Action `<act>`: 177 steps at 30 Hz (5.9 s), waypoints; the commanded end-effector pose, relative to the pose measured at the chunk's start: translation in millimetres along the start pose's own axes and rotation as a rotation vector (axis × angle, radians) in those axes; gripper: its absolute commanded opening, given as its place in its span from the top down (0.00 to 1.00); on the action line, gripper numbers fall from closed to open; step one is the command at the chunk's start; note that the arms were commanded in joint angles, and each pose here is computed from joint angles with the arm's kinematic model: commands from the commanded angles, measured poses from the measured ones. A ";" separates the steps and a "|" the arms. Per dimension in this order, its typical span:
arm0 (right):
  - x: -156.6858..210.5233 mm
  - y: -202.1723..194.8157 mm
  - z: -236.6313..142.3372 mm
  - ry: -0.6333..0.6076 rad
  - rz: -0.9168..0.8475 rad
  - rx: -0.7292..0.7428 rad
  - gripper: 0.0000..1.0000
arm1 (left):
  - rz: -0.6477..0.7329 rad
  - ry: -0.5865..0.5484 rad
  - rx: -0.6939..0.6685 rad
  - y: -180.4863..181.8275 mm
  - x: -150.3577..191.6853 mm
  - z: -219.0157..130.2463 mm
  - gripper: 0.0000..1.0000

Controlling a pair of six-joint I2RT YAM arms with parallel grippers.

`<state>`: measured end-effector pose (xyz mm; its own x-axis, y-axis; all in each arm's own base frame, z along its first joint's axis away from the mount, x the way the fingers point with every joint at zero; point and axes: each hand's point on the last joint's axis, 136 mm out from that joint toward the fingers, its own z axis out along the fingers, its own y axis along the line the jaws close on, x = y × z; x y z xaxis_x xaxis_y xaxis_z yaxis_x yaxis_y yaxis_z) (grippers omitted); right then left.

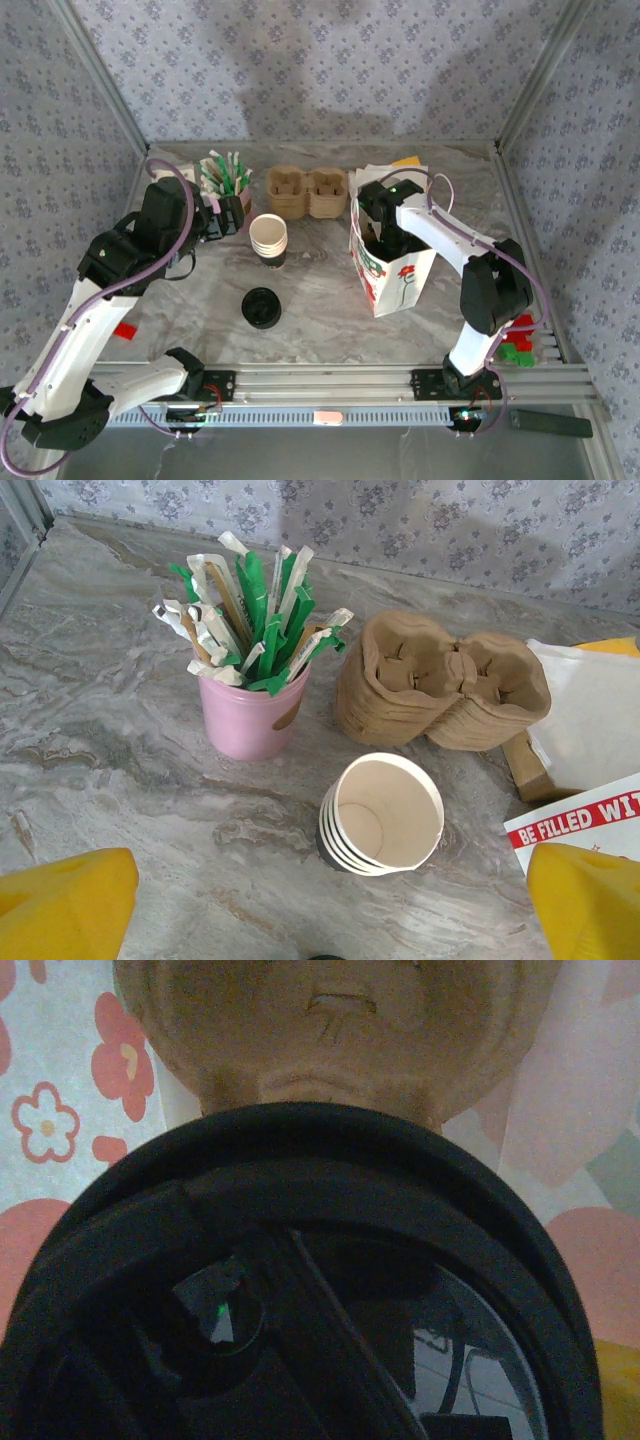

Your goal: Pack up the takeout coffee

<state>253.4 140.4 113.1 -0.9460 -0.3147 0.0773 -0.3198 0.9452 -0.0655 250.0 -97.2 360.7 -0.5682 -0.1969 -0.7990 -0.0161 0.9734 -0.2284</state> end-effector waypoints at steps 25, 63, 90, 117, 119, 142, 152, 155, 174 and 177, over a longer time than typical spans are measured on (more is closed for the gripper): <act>11.7 -10.1 -11.3 0.002 0.009 0.025 0.00 | 0.005 -0.032 0.012 -4.0 -11.0 -10.0 0.00; 10.5 -16.1 -41.3 -0.063 0.009 0.047 0.00 | 0.012 -0.041 0.017 -6.4 -11.3 -11.1 0.00; 8.3 -15.0 -64.6 -0.102 -0.012 0.056 0.00 | 0.015 -0.045 0.016 -7.9 -13.1 -10.0 0.00; 8.8 -18.2 -104.4 -0.172 -0.020 0.084 0.00 | 0.016 -0.048 0.039 -15.0 -15.8 -9.4 0.00; 9.2 -18.8 -108.1 -0.178 -0.021 0.085 0.00 | 0.016 -0.049 0.041 -15.8 -16.5 -9.5 0.00; 8.6 -17.9 -145.0 -0.255 -0.038 0.096 0.00 | 0.022 -0.055 0.039 -15.9 -16.9 -12.0 0.00; 9.2 -16.7 -161.8 -0.297 -0.046 0.098 0.00 | 0.022 -0.054 0.041 -16.8 -17.1 -11.8 0.00; 9.4 -16.8 -166.0 -0.307 -0.046 0.097 0.00 | 0.022 -0.054 0.041 -16.6 -17.5 -12.2 0.00; -19.4 -20.0 -189.5 -0.404 -0.051 0.088 0.01 | 0.028 -0.061 0.026 -13.8 -19.6 -15.2 0.00; -26.0 -22.7 -192.8 -0.418 -0.049 0.088 0.02 | 0.029 -0.061 0.021 -13.2 -19.8 -14.9 0.00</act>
<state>291.9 149.3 301.1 -0.8678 -0.3683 -0.3336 -0.3440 0.9297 -0.1316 251.4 -109.0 374.2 -0.5473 -0.1770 -0.8180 0.0148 0.9752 -0.2209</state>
